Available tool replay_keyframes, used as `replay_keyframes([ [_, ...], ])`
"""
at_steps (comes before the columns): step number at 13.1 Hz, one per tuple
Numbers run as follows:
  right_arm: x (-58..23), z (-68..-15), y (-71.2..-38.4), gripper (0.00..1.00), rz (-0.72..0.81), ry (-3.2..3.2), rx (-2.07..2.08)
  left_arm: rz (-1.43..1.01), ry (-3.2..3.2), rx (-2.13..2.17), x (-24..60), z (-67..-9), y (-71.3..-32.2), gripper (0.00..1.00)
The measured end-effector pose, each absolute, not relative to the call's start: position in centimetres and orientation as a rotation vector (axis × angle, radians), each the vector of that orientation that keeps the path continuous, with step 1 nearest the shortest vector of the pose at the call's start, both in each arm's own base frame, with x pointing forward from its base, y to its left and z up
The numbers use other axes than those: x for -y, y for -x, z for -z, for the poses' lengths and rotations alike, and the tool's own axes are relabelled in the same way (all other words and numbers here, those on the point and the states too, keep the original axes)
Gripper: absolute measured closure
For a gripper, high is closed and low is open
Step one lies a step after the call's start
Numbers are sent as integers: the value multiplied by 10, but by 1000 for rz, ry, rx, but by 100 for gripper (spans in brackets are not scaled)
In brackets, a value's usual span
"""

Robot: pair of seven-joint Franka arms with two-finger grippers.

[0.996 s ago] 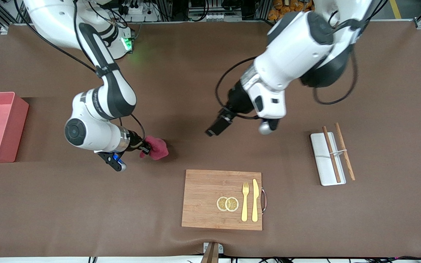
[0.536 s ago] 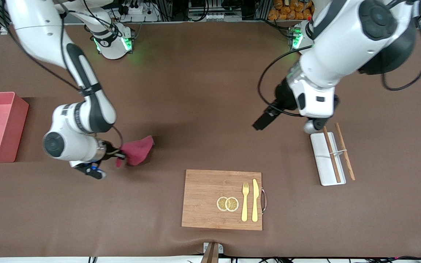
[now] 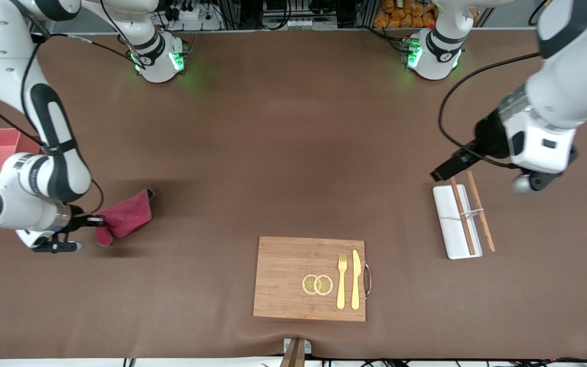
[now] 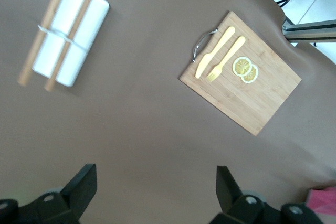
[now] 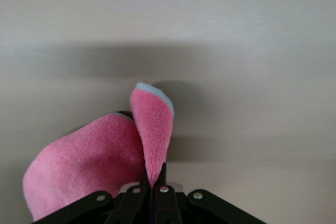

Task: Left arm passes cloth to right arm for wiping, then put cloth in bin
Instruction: 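Wipe the table with the cloth held in the right gripper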

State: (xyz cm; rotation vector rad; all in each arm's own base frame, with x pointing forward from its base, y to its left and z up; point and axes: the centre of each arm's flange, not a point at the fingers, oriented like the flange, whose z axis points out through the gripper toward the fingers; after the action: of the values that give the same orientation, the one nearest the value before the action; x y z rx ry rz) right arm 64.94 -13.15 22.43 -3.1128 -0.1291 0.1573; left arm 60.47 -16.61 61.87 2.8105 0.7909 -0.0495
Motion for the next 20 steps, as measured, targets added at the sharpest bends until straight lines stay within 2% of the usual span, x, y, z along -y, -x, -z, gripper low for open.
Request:
replay_keyframes([
  [6,255,-289,-666,98,-67,3270,708,-13,-2971,-619,123,-629,-599,0],
  [9,243,-270,-677,98,0,3278,785,-43,-3021,-438,115,-637,-593,0],
  [14,132,-206,-691,98,-50,3286,417,-41,-3087,-291,63,-640,-574,0],
  [16,67,-199,-691,98,-141,3262,241,-42,-3091,-270,57,-641,-572,0],
  [20,-59,-198,-685,98,-201,3155,-45,-37,-3092,-271,55,-640,-572,0],
])
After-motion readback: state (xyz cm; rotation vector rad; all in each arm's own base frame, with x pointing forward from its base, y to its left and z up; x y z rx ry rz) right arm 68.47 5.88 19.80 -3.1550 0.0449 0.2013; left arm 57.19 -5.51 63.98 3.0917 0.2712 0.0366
